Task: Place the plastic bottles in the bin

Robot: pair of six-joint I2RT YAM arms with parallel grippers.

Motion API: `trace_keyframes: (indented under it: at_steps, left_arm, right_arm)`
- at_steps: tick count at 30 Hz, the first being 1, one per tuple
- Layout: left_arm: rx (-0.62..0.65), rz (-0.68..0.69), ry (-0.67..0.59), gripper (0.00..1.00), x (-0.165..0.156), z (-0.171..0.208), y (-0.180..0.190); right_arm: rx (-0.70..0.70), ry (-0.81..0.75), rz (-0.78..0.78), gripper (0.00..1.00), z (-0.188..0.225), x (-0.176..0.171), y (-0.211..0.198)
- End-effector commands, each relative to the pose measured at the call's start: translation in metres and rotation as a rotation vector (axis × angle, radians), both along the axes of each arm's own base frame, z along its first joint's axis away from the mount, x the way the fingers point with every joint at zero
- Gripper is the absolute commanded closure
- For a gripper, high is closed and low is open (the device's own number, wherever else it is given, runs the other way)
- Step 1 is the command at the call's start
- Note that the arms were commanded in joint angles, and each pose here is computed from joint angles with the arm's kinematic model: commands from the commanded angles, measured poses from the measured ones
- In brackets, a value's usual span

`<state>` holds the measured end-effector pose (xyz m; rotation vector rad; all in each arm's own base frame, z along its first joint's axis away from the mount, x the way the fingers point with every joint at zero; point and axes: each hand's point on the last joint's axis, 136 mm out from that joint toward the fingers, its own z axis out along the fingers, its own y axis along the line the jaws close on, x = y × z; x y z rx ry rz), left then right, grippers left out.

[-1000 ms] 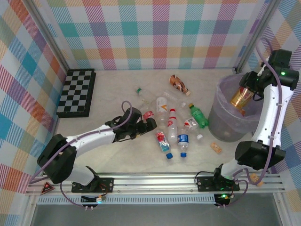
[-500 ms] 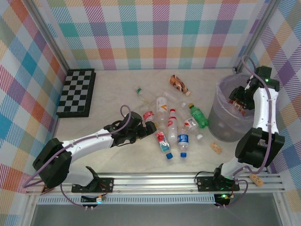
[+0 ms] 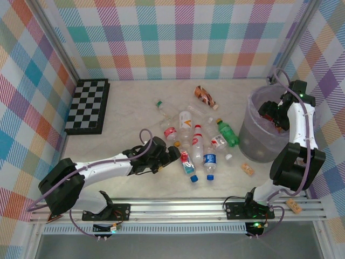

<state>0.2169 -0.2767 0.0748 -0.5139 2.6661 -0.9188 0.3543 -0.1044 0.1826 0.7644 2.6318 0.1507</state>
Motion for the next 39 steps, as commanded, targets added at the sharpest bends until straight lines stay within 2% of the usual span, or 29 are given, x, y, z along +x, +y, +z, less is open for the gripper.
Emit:
trace_keyframes:
  at_steps: [1,5,10,16,21,28,39]
  left_arm:
    - [-0.018,0.014,0.008,0.02,-0.004,0.004,-0.010]
    - [-0.010,-0.007,0.007,0.03,-0.012,0.006,-0.019]
    - [0.003,-0.076,0.003,0.03,-0.032,0.002,-0.041]
    - [-0.002,-0.102,-0.011,0.03,-0.053,-0.003,-0.061]
    - [0.000,-0.120,-0.028,0.03,-0.053,-0.006,-0.078]
    - [0.140,-0.157,-0.080,0.04,-0.038,-0.011,-0.085]
    - [0.210,-0.149,-0.034,0.13,-0.041,-0.041,-0.076]
  right_arm:
    - [-0.024,-0.071,-0.008,0.10,0.038,-0.006,0.002]
    - [-0.035,-0.124,0.000,0.10,0.068,-0.016,0.007]
    - [-0.043,-0.289,-0.019,0.06,0.118,-0.026,0.012]
    - [0.041,-0.444,0.044,0.06,0.161,-0.029,0.039]
    - [0.092,-0.480,0.098,0.06,0.166,-0.037,0.057]
    - [0.125,-0.487,0.134,0.06,0.161,-0.044,0.068]
    - [0.175,-0.544,0.162,0.06,0.174,-0.040,0.078]
